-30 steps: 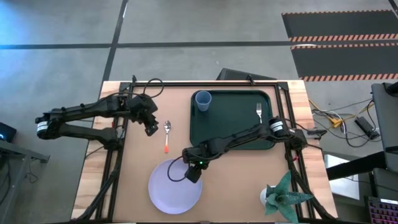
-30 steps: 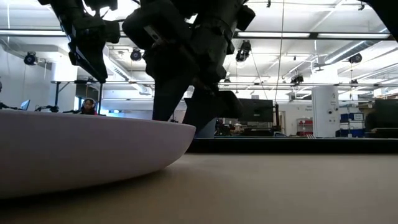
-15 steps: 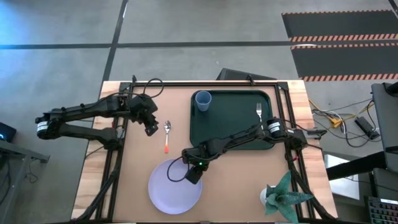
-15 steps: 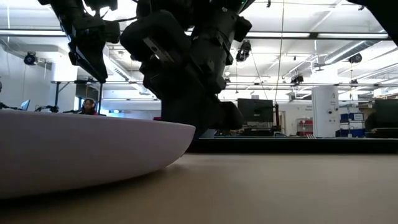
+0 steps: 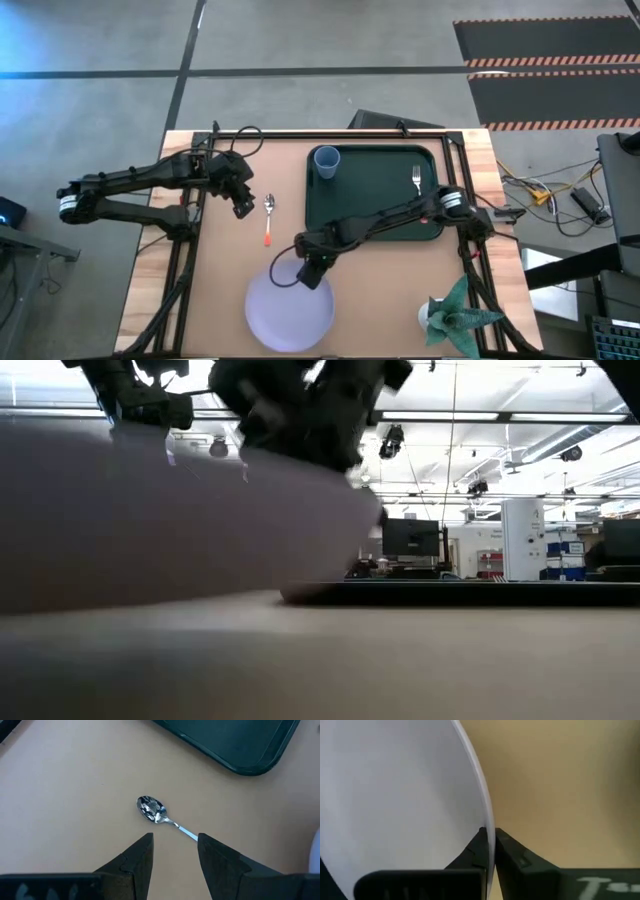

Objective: Pick and place plate/cup/fork/spoon on tray
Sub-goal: Put the violet plate on the black tray to the bottom right of the blue cup

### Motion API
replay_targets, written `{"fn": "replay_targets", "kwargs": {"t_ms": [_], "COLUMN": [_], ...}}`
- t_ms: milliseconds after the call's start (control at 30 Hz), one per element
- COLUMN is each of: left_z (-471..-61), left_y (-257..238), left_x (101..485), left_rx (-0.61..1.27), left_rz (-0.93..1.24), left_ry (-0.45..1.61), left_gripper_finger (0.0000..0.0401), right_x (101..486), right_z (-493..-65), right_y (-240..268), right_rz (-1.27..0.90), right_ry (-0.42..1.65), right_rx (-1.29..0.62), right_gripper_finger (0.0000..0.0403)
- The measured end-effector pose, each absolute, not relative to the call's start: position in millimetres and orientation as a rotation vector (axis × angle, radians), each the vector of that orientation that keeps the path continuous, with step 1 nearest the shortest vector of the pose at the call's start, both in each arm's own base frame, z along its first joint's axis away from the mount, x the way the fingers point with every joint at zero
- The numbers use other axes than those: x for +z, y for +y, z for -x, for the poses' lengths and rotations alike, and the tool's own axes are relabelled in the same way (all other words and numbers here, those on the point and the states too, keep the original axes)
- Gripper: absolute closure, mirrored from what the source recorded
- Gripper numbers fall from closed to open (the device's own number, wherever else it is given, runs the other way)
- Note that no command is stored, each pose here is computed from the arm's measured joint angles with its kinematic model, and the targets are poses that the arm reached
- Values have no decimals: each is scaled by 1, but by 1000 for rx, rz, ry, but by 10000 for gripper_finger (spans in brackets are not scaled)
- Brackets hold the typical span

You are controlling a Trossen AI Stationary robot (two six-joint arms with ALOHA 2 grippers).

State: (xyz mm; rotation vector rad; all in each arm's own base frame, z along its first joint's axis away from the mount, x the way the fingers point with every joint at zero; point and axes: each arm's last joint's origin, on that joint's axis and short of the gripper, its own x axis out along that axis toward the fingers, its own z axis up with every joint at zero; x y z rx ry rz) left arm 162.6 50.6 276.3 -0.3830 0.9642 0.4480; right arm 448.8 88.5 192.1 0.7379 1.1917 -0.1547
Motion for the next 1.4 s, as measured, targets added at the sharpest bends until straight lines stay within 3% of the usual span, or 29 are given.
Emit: {"fn": "replay_targets", "kwargs": {"t_ms": [400,667,933,1400], "left_z": [-163,-163,-162,-162], "left_y": [51,51,51,51], "left_x": [276,276,276,276], "left_rx": [448,448,449,449], "left_rz": [383,383,383,383], "left_ry": [965,965,966,968], "left_gripper_finger": [265,265,265,265], "right_x": [315,350,352,287], "right_z": [-339,-292,-277,-256], "right_y": [53,10,-40,-72], "right_rz": [-575,-531,-493,-504], "right_ry": [1157,1152,1158,1439], "right_rx": [-740,-962,-1049,-1154], "right_gripper_finger": [395,395,395,395]}}
